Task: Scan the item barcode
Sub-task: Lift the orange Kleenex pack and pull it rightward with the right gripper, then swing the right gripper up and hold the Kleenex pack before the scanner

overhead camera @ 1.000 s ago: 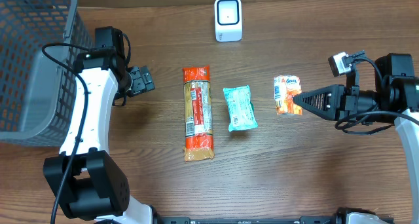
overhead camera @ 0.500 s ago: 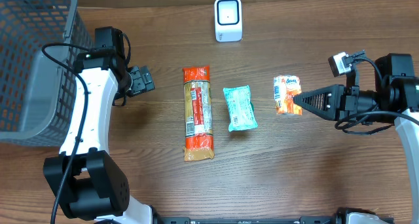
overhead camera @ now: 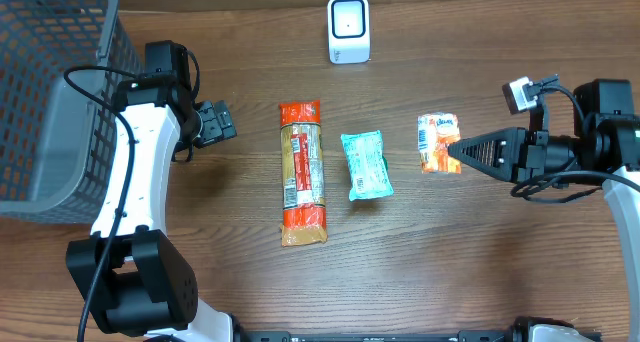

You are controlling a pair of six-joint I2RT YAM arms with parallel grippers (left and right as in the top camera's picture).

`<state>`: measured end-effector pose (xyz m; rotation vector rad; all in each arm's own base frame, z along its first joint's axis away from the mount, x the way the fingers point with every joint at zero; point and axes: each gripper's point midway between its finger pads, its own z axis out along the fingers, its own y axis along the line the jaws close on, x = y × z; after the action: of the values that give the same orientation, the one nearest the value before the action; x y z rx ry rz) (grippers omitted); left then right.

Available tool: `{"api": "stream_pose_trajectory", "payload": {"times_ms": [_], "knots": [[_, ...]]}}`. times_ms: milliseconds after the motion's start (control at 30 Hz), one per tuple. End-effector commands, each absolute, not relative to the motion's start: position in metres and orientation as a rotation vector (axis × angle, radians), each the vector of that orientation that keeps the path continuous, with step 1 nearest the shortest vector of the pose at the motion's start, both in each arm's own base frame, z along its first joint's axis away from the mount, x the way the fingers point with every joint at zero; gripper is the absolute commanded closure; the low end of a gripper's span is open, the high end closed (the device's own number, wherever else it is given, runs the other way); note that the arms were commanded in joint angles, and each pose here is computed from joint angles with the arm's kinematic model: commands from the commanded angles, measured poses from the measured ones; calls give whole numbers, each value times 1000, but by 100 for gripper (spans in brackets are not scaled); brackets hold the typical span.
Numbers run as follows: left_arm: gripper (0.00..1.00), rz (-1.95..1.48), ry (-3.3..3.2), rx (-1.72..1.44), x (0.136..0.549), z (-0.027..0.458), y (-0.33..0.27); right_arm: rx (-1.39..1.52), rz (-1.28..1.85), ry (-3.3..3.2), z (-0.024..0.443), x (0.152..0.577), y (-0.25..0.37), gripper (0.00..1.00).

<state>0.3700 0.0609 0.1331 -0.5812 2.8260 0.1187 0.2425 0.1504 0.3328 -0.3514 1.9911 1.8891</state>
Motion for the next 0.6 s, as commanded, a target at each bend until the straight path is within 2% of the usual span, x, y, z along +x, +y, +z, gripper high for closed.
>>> {"api": "stream_pose_trajectory", "payload": {"times_ms": [0, 200, 567], "knots": [[0, 134, 2815, -553, 372, 138, 64, -430, 1741, 2023, 322, 248, 148, 96], [0, 135, 2816, -553, 372, 138, 64, -462, 1399, 2230, 278, 267, 133, 96], [0, 134, 2816, -553, 372, 138, 64, -520, 1231, 2310, 260, 274, 132, 96]]}}
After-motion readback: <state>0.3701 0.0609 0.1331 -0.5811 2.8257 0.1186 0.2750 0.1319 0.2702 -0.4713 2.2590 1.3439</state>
